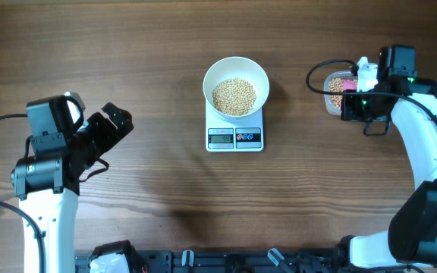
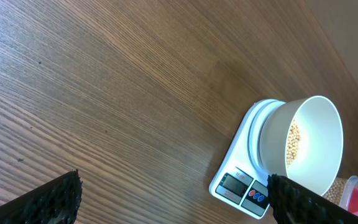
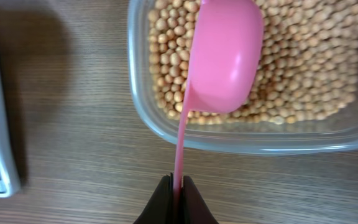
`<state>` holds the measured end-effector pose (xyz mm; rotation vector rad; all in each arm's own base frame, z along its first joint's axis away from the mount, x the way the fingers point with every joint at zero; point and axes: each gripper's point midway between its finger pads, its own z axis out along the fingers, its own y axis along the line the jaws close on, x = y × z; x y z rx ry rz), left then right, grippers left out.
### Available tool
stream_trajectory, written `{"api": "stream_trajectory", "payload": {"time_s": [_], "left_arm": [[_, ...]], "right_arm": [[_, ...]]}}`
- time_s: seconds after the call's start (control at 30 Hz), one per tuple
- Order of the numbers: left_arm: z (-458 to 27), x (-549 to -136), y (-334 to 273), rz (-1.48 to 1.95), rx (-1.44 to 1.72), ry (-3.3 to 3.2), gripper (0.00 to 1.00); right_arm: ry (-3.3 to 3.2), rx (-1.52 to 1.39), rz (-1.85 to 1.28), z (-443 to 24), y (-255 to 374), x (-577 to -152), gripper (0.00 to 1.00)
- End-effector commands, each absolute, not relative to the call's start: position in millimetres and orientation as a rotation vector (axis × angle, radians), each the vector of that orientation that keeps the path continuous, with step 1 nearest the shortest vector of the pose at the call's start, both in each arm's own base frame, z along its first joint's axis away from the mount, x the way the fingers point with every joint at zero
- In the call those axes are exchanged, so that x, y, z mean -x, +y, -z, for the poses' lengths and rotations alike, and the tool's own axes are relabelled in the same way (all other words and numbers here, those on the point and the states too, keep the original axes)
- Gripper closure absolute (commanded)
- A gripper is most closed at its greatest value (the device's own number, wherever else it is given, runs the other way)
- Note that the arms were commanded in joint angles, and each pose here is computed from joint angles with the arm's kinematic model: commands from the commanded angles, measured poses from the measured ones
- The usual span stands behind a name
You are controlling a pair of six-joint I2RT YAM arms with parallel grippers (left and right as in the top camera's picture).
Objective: Scoop item into bowl and weigh 150g on scale
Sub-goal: 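Lower the scoop into the soybeans again with the right gripper, then drag the scoop through the soybeans and lift it filled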
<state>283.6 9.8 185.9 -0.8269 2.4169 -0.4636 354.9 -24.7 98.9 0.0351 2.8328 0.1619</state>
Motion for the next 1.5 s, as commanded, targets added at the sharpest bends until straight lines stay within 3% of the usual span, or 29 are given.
{"api": "stream_trajectory", "payload": {"time_s": [0.0, 0.57, 1.03, 1.47], "left_arm": [[-184, -283, 13, 0.446, 0.835, 2.418, 0.0], [-184, -283, 13, 0.446, 0.836, 2.421, 0.0], [-184, -283, 13, 0.446, 0.837, 2.421, 0.0], [-184, -283, 13, 0.446, 0.837, 2.421, 0.0]], "right_arm": [[2.821, -0.11, -0.346, -95, -10, -355, 0.96], [2.709, -0.336, -0.7, -102, -26, -349, 0.96], [2.675, -0.462, -0.789, -84, -32, -338, 0.96], [2.574, -0.499, -0.924, -97, -35, -343, 0.96]]}}
